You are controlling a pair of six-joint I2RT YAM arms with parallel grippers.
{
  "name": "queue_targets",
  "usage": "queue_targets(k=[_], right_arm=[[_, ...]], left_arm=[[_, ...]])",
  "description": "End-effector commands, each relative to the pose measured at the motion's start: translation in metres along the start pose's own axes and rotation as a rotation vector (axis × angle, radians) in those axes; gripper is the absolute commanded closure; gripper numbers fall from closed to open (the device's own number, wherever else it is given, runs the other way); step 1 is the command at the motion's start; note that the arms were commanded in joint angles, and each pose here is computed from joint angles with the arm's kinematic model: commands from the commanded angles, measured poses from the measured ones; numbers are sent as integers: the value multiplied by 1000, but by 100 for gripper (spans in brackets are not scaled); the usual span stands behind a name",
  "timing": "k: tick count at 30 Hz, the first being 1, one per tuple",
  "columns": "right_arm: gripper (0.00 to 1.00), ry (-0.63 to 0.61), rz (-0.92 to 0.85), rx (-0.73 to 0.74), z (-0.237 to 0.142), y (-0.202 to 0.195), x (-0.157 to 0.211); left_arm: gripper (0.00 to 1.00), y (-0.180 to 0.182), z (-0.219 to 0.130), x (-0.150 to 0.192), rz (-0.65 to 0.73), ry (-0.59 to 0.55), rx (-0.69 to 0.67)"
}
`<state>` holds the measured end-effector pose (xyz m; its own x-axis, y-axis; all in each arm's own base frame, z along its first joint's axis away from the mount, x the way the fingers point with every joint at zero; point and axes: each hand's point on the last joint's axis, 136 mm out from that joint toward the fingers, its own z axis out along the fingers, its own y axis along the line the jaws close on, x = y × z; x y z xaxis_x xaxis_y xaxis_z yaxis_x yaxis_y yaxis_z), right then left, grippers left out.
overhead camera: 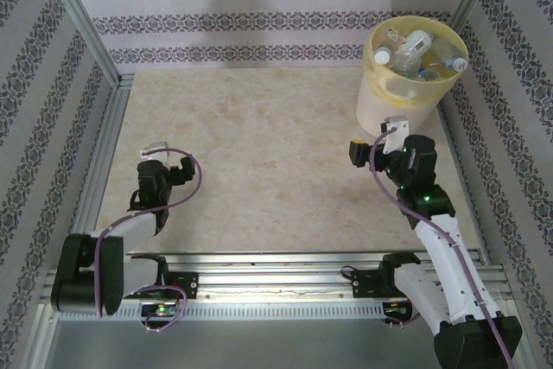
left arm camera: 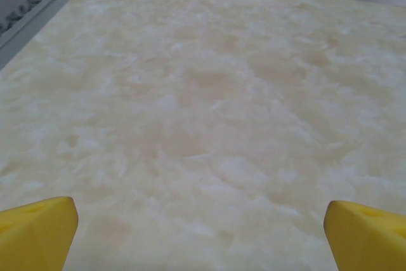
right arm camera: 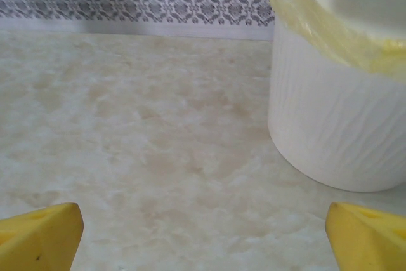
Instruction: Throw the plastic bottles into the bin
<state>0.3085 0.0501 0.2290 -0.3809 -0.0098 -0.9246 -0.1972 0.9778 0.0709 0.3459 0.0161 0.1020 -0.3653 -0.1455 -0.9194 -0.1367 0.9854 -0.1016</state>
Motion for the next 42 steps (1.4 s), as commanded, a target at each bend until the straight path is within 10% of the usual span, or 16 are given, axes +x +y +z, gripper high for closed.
queue_targets(k=[1, 9, 42], right_arm=[[2, -193, -82, 116, 4, -20, -27], [2, -208, 6, 197, 18, -64, 12], [2, -288, 50, 120, 56, -61, 41]], left_arm=[[0, -24, 5, -23, 29, -122, 154], [0, -32, 28, -19, 35, 11, 240], [0, -11, 47, -6, 76, -82, 165]])
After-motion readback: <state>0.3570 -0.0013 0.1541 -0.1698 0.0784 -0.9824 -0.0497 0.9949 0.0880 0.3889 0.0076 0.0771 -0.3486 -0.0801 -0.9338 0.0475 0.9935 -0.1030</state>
